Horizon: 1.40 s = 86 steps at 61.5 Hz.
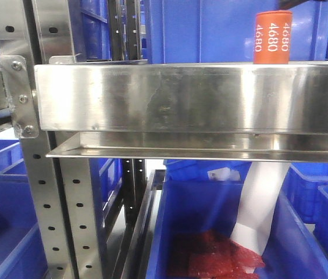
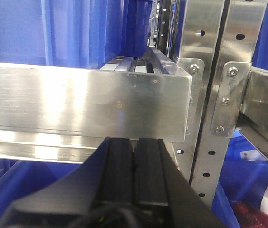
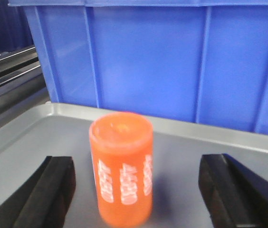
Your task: Grab orange capacitor from left shelf to right conveyor
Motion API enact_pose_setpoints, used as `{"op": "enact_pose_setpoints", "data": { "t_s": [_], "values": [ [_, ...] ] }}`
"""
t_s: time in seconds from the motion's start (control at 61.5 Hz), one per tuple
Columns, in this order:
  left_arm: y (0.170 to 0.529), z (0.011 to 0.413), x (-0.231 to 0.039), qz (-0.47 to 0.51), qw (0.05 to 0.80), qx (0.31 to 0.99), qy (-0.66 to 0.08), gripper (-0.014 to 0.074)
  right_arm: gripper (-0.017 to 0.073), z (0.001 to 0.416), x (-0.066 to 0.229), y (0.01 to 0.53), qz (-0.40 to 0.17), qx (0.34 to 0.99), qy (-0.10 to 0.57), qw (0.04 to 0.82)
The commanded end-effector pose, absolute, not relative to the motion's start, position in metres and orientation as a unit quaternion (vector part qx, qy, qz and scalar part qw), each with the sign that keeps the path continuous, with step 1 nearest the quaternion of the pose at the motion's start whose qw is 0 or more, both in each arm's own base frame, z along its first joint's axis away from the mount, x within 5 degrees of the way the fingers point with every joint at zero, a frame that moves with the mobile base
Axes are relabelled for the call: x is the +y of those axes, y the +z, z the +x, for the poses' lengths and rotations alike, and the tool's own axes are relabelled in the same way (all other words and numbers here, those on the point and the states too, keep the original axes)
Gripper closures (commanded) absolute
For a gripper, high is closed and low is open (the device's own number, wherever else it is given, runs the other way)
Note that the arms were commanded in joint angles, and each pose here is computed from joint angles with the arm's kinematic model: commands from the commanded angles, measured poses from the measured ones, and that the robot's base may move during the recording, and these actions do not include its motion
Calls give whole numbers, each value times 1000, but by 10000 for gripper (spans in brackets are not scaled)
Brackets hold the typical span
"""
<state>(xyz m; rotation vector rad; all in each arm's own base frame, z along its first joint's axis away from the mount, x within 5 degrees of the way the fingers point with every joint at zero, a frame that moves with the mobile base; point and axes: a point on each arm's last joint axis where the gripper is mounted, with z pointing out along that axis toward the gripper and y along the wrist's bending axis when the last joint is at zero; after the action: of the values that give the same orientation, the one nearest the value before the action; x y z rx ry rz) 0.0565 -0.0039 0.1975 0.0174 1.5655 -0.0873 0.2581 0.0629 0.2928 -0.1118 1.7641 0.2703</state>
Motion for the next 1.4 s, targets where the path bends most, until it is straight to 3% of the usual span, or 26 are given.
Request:
{"op": "enact_pose_setpoints", "data": {
  "t_s": [0.0,0.715,0.796,1.056,1.381],
  "values": [
    [207,55,-3,4,743,668,-41,720,-67,266,67,316,-55,719,132,680],
    [207,55,-3,4,743,668,-41,720,-59,300,79,277,-56,718,156,676],
    [207,55,-3,4,743,668,-41,720,6,303,80,272,-58,717,157,677],
    [207,55,-3,4,743,668,-41,720,375,304,83,272,-78,704,159,688],
    [207,55,-3,4,743,668,-41,720,408,280,78,316,-96,678,148,714]
  ]
}}
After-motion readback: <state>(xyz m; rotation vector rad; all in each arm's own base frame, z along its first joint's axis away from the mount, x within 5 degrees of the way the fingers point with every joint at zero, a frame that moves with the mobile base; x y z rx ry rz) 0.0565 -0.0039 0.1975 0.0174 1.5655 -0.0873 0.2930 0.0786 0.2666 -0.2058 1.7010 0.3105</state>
